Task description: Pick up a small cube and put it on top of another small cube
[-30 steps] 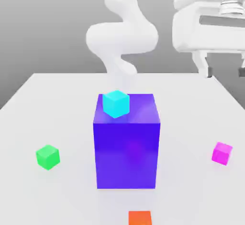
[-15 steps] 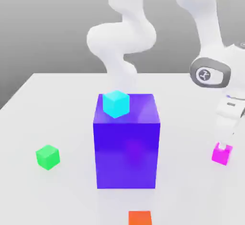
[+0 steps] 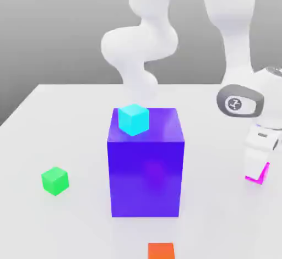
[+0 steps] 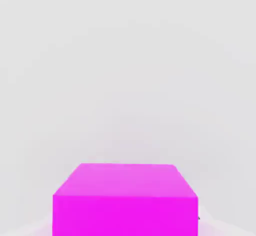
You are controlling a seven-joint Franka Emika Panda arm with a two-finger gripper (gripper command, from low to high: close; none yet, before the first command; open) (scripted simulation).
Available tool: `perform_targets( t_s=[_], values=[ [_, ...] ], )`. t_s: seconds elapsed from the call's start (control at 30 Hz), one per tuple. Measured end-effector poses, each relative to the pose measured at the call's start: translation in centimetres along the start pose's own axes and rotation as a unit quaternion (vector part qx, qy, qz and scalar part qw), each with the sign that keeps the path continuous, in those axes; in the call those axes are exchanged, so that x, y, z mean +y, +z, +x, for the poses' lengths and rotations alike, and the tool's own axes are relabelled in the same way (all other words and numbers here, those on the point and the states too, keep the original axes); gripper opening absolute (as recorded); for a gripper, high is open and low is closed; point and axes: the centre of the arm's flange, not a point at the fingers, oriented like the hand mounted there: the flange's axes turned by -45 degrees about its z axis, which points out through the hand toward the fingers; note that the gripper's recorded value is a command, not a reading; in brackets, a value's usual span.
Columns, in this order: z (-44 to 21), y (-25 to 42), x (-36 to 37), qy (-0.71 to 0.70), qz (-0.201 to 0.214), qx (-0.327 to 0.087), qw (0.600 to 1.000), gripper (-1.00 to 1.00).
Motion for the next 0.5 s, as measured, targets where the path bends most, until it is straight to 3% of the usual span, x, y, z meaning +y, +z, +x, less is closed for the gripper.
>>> perform_targets(
  t_s=[0.13,0.3,0.5],
  values=[
    [1.8,-2.3,1.1,-0.006,0.0,0.012,1.0,-1.0],
    [0.5,-3.3,11.3,0.084,-0.014,0.014,0.996,-1.0],
    [-5.8,-4.6,24.0,0.213,-0.03,0.01,0.976,-1.0]
  ],
)
